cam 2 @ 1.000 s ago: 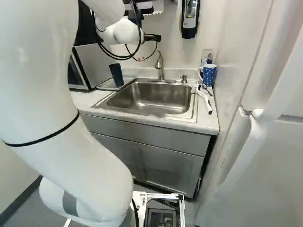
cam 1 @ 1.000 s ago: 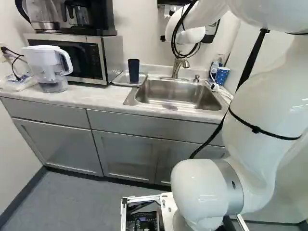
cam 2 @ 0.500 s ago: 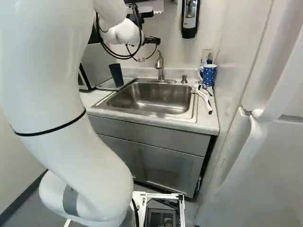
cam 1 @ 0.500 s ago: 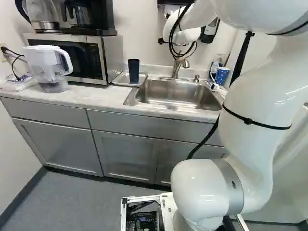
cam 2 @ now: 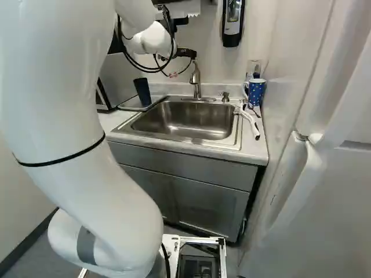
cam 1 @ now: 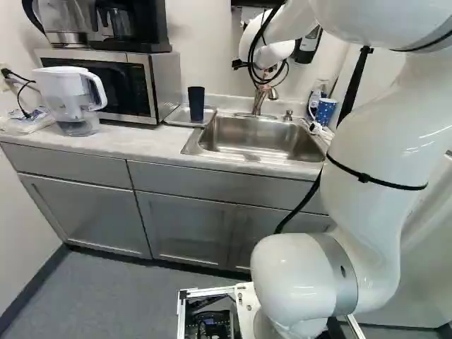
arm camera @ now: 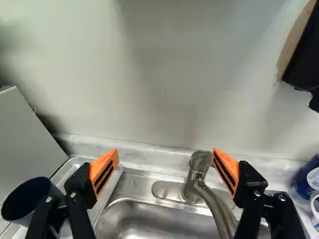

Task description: Rinse the cup and place it in the tray

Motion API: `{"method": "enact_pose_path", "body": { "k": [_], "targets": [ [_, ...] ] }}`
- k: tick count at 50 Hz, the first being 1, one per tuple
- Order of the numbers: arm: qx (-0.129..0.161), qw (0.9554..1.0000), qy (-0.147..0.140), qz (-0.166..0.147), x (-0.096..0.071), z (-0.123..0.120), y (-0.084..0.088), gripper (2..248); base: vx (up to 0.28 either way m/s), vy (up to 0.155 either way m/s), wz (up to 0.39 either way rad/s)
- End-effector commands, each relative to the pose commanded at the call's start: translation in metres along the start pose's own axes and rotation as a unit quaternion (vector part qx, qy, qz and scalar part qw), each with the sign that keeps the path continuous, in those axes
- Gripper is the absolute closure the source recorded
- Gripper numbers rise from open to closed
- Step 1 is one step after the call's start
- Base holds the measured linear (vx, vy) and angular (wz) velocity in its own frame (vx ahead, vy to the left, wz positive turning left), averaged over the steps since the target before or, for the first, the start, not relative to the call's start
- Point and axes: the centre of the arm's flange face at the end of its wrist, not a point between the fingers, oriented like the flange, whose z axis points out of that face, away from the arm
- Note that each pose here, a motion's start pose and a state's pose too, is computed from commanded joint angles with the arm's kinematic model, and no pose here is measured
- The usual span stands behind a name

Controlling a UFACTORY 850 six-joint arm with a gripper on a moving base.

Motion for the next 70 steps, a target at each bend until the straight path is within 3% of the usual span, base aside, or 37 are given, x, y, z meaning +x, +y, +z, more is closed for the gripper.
{"method": "enact_pose_path", "body": {
  "k": [27,46,70],
  "targets": [
    [-0.001,0.9997,-0.025,0.0,-0.005,0.0,0.0,3,0.0,0.0,0.0],
    [0.001,0.9998,0.02,0.0,0.004,0.0,0.0,3,0.0,0.0,0.0],
    [-0.005,0.9998,0.018,0.001,0.005,0.007,0.006,3,0.0,0.0,0.0]
  ]
}}
